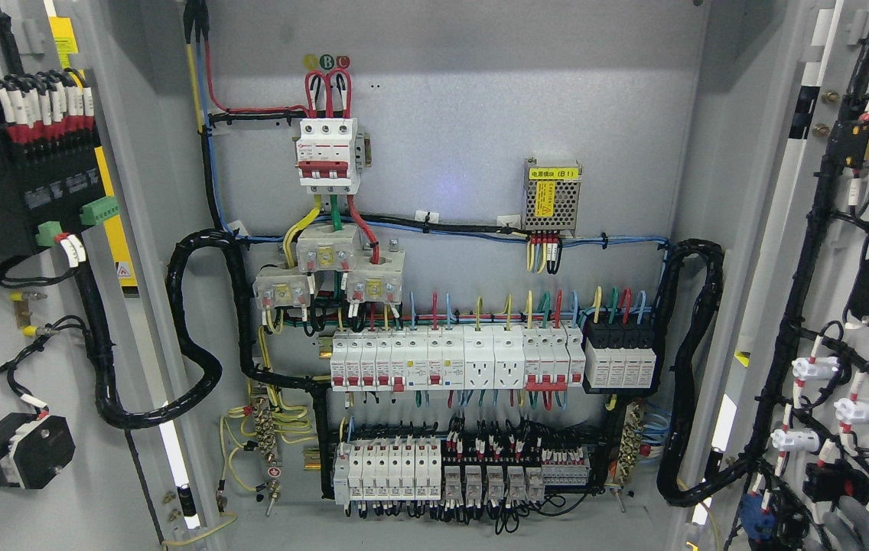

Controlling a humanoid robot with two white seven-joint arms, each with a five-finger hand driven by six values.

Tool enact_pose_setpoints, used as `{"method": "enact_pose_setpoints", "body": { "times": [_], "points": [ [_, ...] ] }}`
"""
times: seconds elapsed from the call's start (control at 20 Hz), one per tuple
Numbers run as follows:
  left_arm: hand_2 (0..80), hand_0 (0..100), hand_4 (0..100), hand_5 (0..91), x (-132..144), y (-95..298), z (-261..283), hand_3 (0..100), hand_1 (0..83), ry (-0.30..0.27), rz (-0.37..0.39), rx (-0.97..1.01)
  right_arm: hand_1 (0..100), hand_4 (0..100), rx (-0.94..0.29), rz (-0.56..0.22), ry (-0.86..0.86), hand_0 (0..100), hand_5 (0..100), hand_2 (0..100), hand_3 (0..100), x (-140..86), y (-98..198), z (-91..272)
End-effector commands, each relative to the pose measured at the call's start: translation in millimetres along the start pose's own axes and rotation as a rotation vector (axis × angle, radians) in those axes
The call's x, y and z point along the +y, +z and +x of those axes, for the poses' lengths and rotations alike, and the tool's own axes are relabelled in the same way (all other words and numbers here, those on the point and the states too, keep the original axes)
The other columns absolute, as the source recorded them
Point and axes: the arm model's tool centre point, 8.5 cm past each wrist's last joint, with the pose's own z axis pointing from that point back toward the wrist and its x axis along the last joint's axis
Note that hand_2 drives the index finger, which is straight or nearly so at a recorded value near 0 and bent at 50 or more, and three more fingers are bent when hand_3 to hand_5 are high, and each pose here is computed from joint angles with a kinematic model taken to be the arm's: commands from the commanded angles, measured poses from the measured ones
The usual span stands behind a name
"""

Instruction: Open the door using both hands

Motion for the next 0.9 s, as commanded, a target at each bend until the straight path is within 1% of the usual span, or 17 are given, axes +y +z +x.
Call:
{"method": "enact_pose_setpoints", "body": {
  "times": [0.0, 0.15, 0.2, 0.3, 0.6, 0.85],
  "points": [
    [0.0, 12, 0, 0.0, 36, 7, -4, 0, 55.6, -0.039, 0.052, 0.034, 50, 0, -0.011, -0.034, 0.049, 0, 0, 4, 0, -19, 2, 10],
    [0.0, 12, 0, 0.0, 46, 6, -1, 0, 55.6, -0.029, 0.081, 0.017, 50, 0, -0.013, -0.038, 0.058, 0, 0, 4, 0, -22, 2, 12],
    [0.0, 12, 0, 0.0, 48, 5, 0, 0, 55.6, -0.031, 0.082, 0.014, 50, 0, -0.011, -0.039, 0.058, 0, 0, 4, 0, -22, 3, 12],
    [0.0, 12, 0, 0.0, 56, 3, 6, 0, 55.6, -0.052, 0.084, 0.006, 50, 0, -0.01, -0.039, 0.059, 0, 0, 4, 0, -22, 3, 12],
    [0.0, 12, 0, 0.0, 80, 8, 17, 0, 55.6, -0.06, 0.156, -0.012, 50, 0, -0.004, -0.05, 0.075, 0, 0, 4, 0, -27, 6, 14],
    [0.0, 12, 0, 0.0, 88, 11, 14, 0, 55.6, -0.055, 0.179, 0.004, 50, 0, -0.008, -0.078, 0.052, 0, 0, 4, 0, -32, 9, 16]
  ]
}}
